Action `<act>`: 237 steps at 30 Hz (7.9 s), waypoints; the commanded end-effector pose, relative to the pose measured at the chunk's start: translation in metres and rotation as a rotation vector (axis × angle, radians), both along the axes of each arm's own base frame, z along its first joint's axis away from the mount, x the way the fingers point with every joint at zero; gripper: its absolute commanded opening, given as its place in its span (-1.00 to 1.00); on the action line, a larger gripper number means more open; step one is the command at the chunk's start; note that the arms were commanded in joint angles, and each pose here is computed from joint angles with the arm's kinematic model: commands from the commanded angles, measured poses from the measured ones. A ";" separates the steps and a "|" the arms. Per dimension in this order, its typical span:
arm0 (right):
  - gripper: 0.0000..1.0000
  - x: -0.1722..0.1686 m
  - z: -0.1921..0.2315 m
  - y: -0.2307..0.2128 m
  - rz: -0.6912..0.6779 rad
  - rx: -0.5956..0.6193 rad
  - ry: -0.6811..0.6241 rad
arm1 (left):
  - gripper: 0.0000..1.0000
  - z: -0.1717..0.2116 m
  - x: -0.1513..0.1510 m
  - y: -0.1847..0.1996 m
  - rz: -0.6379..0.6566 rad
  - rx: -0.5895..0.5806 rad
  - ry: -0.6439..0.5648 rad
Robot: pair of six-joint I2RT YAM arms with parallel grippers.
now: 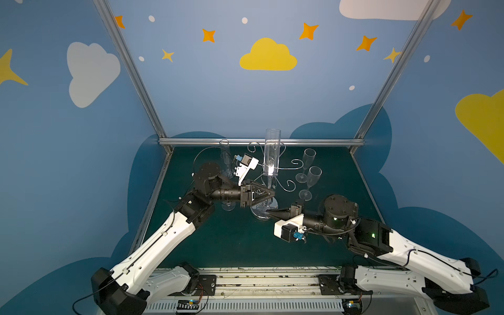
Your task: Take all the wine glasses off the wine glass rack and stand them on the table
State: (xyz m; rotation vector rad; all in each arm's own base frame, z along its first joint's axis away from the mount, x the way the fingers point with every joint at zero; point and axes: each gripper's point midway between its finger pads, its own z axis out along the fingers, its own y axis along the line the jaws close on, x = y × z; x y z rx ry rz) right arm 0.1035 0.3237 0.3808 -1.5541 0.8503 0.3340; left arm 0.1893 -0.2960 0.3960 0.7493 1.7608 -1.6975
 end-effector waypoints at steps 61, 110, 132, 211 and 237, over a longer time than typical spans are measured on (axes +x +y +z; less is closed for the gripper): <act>0.37 0.045 0.177 0.015 -0.015 0.613 0.792 | -0.95 0.010 0.009 0.037 0.419 0.286 -0.864; -0.58 0.066 0.003 -0.125 -0.565 0.491 0.540 | 0.21 0.015 -0.012 0.091 0.640 0.236 -0.809; -0.57 0.168 -0.120 -0.180 -0.831 0.645 0.484 | 0.26 -0.001 -0.011 0.110 0.711 0.253 -0.710; 0.79 0.194 0.006 -0.230 -0.961 0.672 0.385 | 0.90 0.048 0.048 0.202 1.304 0.533 -1.045; 0.84 0.248 -0.271 -0.338 -1.514 0.651 0.978 | 0.99 -0.286 0.161 0.357 1.570 0.691 -0.070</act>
